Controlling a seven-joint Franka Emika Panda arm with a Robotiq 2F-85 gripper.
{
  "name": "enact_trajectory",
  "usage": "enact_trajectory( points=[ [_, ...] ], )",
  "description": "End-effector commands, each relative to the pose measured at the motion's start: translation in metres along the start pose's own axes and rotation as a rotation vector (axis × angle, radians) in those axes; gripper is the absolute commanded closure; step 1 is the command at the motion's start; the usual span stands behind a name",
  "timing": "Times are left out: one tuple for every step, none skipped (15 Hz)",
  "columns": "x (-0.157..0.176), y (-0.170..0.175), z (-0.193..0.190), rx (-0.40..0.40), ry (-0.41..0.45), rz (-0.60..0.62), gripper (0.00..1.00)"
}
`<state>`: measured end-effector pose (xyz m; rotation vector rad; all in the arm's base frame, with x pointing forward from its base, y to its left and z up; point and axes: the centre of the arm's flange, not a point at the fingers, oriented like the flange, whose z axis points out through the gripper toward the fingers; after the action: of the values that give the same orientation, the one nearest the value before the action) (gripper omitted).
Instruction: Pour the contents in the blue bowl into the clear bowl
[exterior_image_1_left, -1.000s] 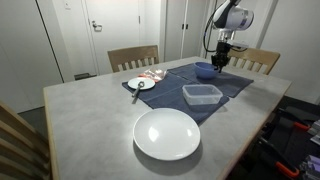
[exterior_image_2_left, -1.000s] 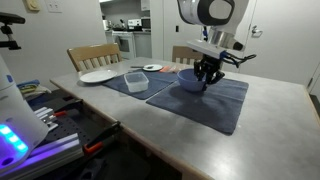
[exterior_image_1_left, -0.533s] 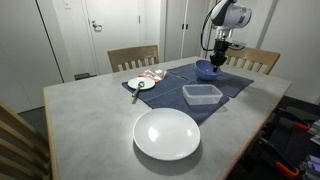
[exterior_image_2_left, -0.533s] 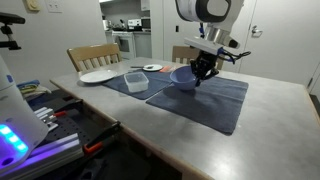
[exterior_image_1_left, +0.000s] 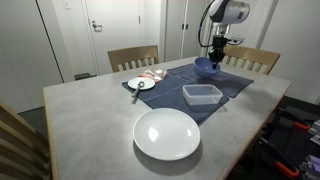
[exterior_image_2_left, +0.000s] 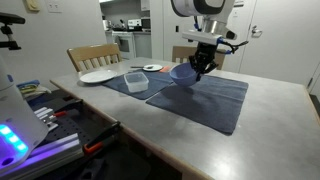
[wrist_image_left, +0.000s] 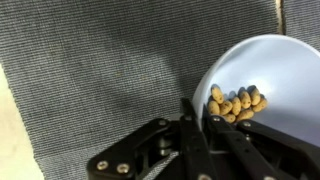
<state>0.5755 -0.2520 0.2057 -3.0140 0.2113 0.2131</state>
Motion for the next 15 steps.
enact_trajectory(
  points=[
    [-0.016,-0.024,-0.029,-0.041,-0.005,0.007,0.98],
    [-0.02,-0.032,-0.033,-0.057,-0.013,0.023,0.98],
    [-0.024,-0.04,-0.038,-0.071,-0.02,0.034,0.98],
    [-0.027,-0.046,-0.042,-0.089,-0.029,0.046,0.98],
    [-0.032,-0.055,-0.045,-0.107,-0.04,0.06,0.98],
    [-0.036,-0.063,-0.048,-0.123,-0.048,0.073,0.98],
    [-0.041,-0.07,-0.052,-0.139,-0.053,0.086,0.98],
    [-0.045,-0.077,-0.054,-0.154,-0.061,0.101,0.98],
    [-0.049,-0.08,-0.057,-0.172,-0.073,0.123,0.98],
    [-0.053,-0.084,-0.062,-0.183,-0.088,0.14,0.98],
    [-0.056,-0.087,-0.065,-0.193,-0.098,0.159,0.98],
    [-0.06,-0.091,-0.068,-0.203,-0.109,0.174,0.98],
    [-0.063,-0.095,-0.072,-0.214,-0.116,0.188,0.98],
    [-0.065,-0.099,-0.074,-0.225,-0.127,0.201,0.98],
    [-0.067,-0.103,-0.077,-0.235,-0.137,0.211,0.98]
  ],
)
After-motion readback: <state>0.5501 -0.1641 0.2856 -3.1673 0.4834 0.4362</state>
